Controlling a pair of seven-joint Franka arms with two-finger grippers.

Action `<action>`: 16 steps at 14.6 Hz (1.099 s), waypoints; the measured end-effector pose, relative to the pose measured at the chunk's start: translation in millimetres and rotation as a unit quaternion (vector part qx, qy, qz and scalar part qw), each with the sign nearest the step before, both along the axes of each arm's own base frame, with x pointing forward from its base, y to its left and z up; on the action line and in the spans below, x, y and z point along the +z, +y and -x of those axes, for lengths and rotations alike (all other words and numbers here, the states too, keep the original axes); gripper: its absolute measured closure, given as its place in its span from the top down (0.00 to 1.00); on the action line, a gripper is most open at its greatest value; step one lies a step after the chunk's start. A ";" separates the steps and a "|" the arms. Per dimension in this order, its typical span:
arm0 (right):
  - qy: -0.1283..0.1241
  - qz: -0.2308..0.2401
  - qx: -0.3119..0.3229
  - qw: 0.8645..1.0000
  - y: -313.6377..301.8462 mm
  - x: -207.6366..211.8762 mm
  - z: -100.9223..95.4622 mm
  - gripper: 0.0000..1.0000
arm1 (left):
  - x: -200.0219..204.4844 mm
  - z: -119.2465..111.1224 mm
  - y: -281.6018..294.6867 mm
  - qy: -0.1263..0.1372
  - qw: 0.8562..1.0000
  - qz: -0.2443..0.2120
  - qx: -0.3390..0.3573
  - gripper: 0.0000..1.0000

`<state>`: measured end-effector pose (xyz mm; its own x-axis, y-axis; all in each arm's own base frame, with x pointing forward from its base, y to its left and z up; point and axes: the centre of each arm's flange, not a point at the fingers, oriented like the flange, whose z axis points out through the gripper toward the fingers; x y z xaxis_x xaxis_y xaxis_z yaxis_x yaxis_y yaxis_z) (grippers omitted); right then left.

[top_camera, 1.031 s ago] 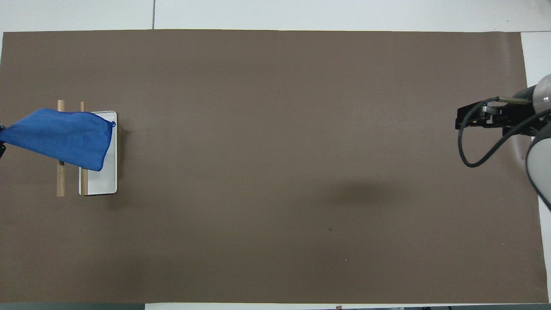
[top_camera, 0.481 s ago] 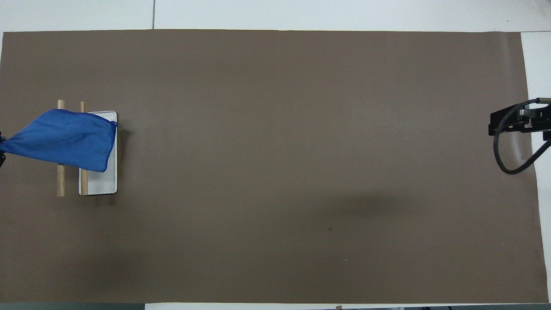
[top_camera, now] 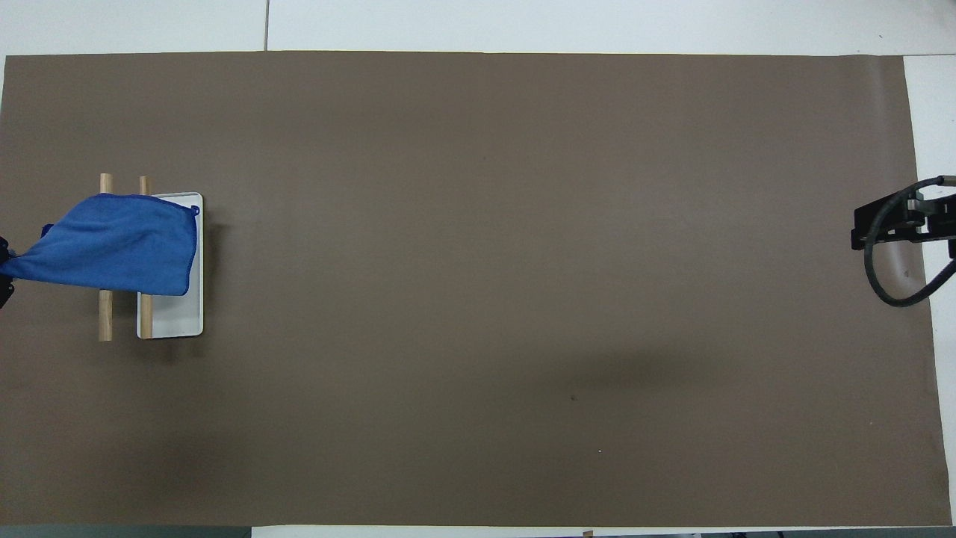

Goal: Right arm passes towel to left arm to hang

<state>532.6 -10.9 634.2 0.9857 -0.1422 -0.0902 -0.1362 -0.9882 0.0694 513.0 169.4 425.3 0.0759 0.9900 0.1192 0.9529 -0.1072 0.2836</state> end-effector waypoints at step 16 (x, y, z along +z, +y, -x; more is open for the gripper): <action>0.004 -0.008 0.003 1.000 4.5 -6.7 -6.0 1.00 | 79.1 -41.2 -127.7 0.066 0.855 -0.096 -0.506 1.00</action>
<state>538.6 -6.4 627.5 0.9857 -0.1351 -0.1003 -0.1301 -0.9900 0.0550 554.2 41.7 504.4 0.9067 0.3727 0.1976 0.3671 -0.9279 0.0657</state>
